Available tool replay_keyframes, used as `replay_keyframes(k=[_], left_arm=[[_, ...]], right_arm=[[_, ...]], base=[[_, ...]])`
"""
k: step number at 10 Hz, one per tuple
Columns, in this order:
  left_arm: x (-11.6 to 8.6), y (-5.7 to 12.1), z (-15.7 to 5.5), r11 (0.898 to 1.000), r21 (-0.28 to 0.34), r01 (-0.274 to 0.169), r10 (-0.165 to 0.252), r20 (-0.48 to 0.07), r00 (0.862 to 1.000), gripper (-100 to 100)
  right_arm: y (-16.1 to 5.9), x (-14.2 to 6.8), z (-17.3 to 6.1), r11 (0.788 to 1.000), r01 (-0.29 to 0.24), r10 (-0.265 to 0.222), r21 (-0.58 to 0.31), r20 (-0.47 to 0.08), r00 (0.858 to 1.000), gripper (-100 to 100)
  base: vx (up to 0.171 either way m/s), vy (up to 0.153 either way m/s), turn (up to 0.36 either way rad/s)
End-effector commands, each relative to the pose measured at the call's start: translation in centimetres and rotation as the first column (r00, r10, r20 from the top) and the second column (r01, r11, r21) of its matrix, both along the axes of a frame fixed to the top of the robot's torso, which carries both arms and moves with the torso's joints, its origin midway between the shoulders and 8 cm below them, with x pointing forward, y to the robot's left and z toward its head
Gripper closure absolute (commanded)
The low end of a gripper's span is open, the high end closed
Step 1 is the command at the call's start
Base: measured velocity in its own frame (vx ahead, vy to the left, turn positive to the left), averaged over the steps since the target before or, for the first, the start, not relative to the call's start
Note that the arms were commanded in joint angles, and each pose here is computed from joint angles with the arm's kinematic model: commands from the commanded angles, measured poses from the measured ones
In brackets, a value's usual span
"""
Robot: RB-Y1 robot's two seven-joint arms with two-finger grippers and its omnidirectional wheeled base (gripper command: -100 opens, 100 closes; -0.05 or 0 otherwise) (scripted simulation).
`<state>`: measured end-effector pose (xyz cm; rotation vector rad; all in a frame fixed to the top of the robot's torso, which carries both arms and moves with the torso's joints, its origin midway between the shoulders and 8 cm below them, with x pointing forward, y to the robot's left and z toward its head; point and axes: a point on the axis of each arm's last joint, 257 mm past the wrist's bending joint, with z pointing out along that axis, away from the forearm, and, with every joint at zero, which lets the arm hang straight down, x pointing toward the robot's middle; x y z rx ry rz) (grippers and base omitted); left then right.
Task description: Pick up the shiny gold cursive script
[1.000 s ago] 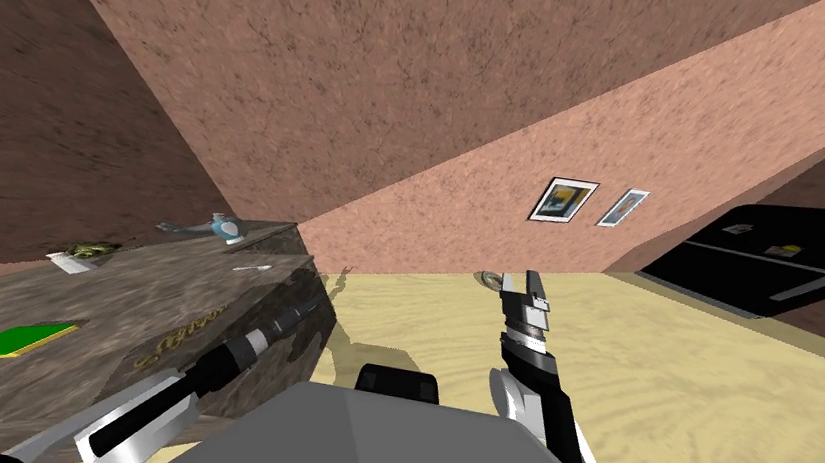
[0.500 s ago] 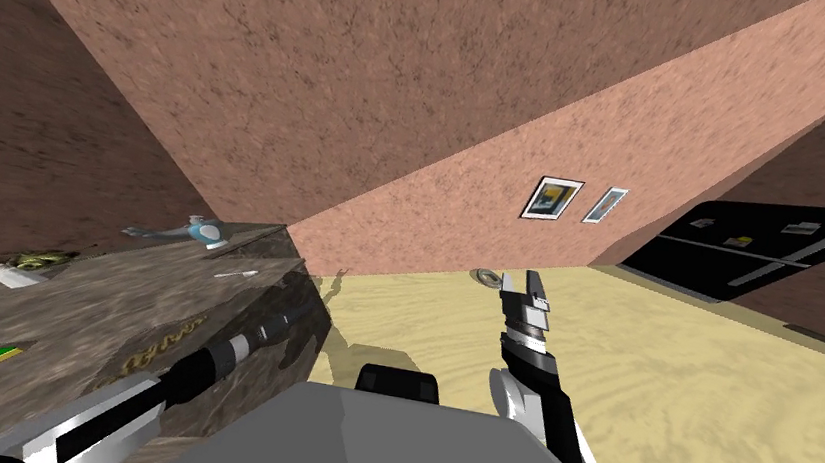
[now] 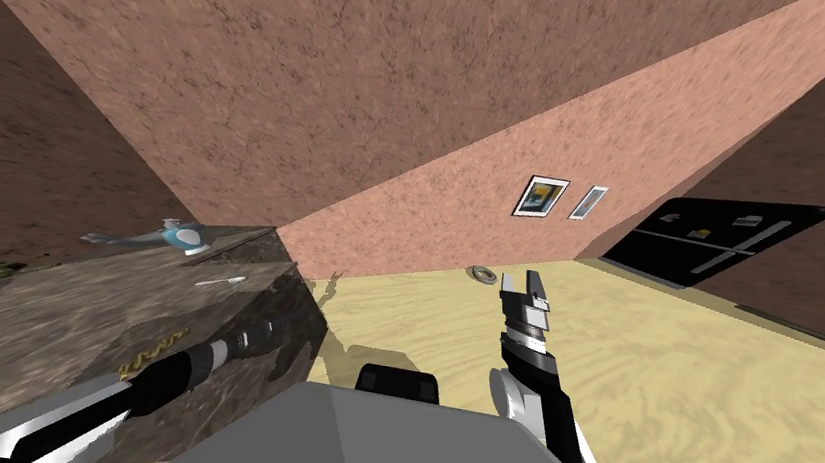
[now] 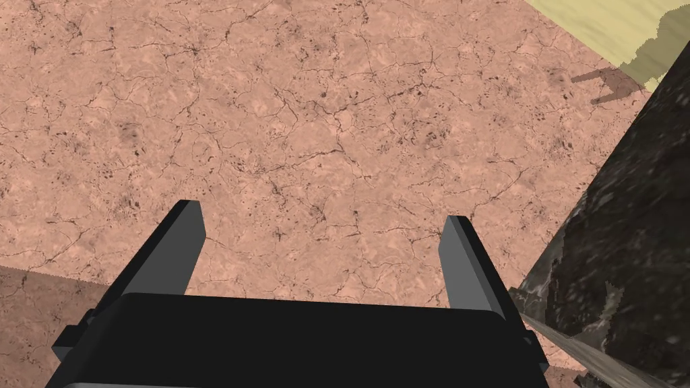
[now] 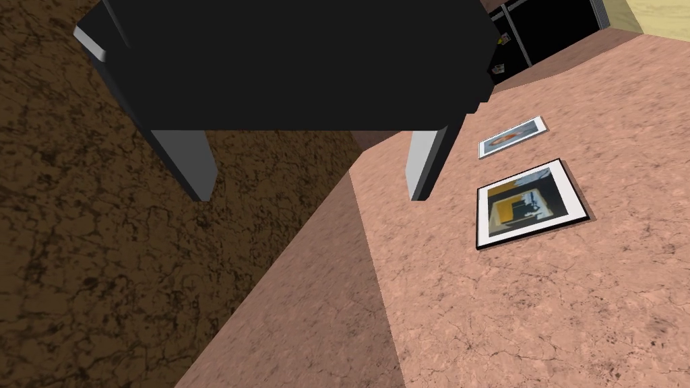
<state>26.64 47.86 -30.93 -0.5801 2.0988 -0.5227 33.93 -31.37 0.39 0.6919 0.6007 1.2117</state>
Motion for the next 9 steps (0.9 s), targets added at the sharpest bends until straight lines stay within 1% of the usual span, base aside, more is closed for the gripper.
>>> replay_keyframes(k=[1, 2, 3, 4, 5, 7, 8, 9], left_arm=[[-0.3, 1.5, -0.3, 1.0, 0.03, -0.003, 0.003, -0.028, 1.0, -100], [-1.3, 3.6, -0.9, 0.997, 0.077, -0.013, 0.018, -0.075, 0.997, -100], [-1.2, 3.6, -0.8, 0.997, 0.081, -0.007, 0.014, -0.076, 0.997, -100], [-2.2, 5.7, -1.2, 0.992, 0.129, -0.013, 0.029, -0.12, 0.992, -100], [-2.1, 5.8, -1.1, 0.991, 0.132, -0.009, 0.025, -0.122, 0.992, -100], [-3.8, 9.7, -1.3, 0.974, 0.225, -0.011, 0.056, -0.198, 0.978, -100], [-3.6, 9.8, -1.2, 0.973, 0.231, -0.003, 0.051, -0.201, 0.978, -100], [-4.2, 11.6, -1.0, 0.961, 0.277, 0.005, 0.063, -0.235, 0.97, -100]], right_arm=[[0.0, 0.0, 0.0, 1.0, 0.0, 0.0, 0.0, 0.0, 1.0, 0], [0.0, 0.0, 0.0, 1.0, 0.0, 0.0, 0.0, 0.0, 1.0, 0], [0.0, 0.0, 0.0, 1.0, 0.0, 0.0, 0.0, 0.0, 1.0, 0], [0.0, 0.0, 0.0, 1.0, 0.0, 0.0, 0.0, 0.0, 1.0, 0], [0.0, 0.0, 0.0, 1.0, 0.0, 0.0, 0.0, 0.0, 1.0, 0], [0.0, 0.0, 0.0, 1.0, 0.0, 0.0, 0.0, 0.0, 1.0, 0], [0.0, 0.0, 0.0, 1.0, 0.0, 0.0, 0.0, 0.0, 1.0, 0], [0.0, 0.0, 0.0, 1.0, 0.0, 0.0, 0.0, 0.0, 1.0, 0]], base=[[-0.009, 0.033, -0.048], [-0.006, 0.042, -0.085], [-0.008, 0.041, -0.049], [-0.017, 0.043, -0.085], [-0.021, 0.038, -0.046], [-0.048, 0.073, -0.092], [-0.048, 0.072, -0.043], [-0.026, 0.065, -0.057]])
